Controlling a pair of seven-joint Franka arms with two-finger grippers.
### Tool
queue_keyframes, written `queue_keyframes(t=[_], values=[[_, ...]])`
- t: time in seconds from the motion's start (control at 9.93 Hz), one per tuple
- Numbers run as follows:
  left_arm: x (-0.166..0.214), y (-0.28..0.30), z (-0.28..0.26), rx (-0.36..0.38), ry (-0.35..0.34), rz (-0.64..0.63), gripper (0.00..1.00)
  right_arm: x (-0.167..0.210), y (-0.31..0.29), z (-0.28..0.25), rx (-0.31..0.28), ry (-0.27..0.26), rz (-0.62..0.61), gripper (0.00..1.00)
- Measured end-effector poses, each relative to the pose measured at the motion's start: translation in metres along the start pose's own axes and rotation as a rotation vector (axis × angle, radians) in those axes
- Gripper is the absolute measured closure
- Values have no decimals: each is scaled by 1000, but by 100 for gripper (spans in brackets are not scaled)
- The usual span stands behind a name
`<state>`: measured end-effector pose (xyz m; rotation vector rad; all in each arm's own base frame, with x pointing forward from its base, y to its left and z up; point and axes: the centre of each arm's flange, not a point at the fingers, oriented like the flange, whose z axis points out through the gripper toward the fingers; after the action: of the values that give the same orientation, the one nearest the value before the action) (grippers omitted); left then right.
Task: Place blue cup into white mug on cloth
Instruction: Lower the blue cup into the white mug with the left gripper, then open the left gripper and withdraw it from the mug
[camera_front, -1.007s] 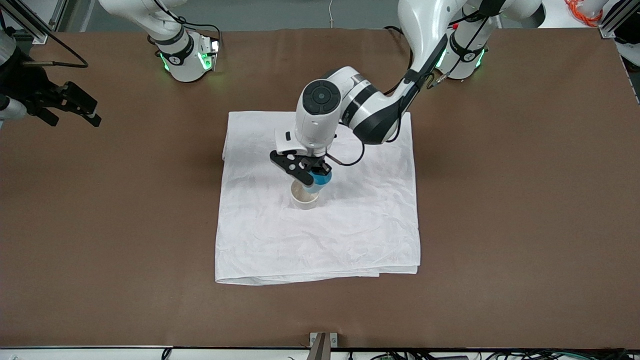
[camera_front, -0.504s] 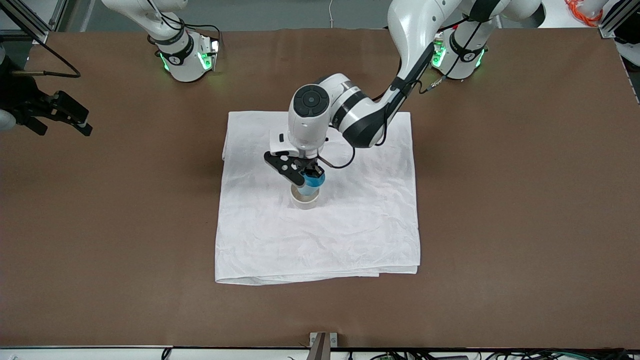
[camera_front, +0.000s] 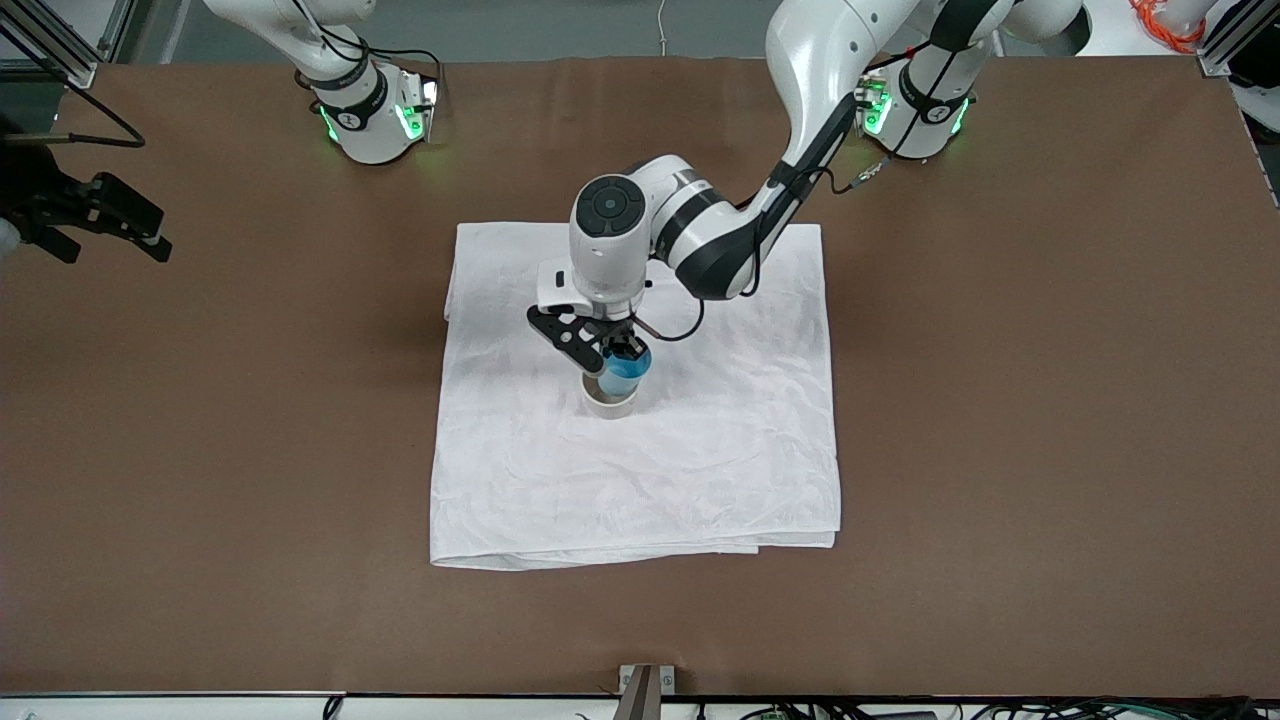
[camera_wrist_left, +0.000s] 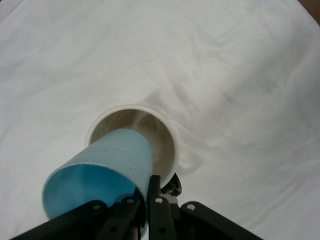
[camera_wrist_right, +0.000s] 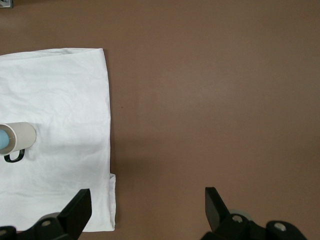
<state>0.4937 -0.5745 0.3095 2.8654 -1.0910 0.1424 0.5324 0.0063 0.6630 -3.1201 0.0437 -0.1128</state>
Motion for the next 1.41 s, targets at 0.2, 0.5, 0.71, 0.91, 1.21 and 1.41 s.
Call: queue_keyframes(t=[0.2,0.5,0.71,0.91,1.21,1.41], values=[[3,0,-2,-3,26,5,96,-1,7,-3,0,-7,7,0],[2,0,18,-2,18,20,96,-1,7,-2,0,-9,7,0],[2,-1,20,-3,26,20,94,-3,7,-1,-1,-24,-4,0],[2,-1,26,-3,27,20,86,-5,8,0,-1,-41,-35,0],[3,0,26,-5,33,21,70,-5,9,0,-1,-43,-42,0],[10,0,8,-7,66,20,69,-5,9,0,-1,-44,-42,0]])
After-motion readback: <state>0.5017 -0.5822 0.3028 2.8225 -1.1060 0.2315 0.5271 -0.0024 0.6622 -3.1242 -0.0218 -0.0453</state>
